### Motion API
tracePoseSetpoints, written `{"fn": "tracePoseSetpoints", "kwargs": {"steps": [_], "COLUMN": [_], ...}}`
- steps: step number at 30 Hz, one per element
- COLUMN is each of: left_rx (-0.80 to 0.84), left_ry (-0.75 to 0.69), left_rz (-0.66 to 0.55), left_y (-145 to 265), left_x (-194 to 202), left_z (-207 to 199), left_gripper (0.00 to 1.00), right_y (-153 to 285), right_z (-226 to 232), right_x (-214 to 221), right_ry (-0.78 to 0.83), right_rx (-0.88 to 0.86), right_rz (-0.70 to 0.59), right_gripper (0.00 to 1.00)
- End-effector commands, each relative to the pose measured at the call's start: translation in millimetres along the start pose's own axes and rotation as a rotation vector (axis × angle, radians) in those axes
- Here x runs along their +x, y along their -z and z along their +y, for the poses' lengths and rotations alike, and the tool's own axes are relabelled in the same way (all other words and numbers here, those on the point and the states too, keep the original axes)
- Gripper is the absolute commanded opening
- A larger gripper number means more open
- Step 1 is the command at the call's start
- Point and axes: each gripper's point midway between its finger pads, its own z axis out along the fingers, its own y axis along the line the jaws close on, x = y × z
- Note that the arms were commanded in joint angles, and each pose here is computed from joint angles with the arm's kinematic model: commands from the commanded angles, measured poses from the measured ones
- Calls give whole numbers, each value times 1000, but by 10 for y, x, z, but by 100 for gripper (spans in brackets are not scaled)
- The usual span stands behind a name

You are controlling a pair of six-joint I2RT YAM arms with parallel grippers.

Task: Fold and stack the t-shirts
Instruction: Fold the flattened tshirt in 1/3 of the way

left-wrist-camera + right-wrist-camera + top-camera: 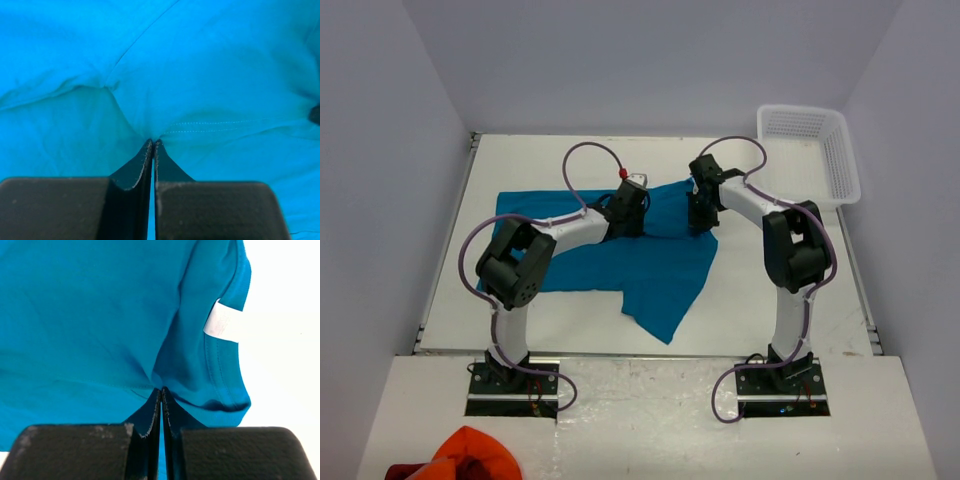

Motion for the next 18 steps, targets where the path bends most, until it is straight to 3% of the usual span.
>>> {"fn": "tracePoseSetpoints", "kwargs": {"steps": [1, 16, 18], "left_rx": [-7, 27, 25], "left_ry": [-14, -32, -35], "left_rz": [-17, 26, 21], "left_y": [130, 105, 75], "left_x": [-33, 108, 81], "left_z": [35, -5, -8], "left_gripper": [0, 1, 9], "right_y": [254, 326, 363], "right_z": [-2, -37, 10], "right_x": [-126, 90, 131], "right_ry": [-15, -19, -12], "right_rx": [14, 17, 9], "right_rz": [-61, -48, -54], "right_gripper": [0, 0, 0]}}
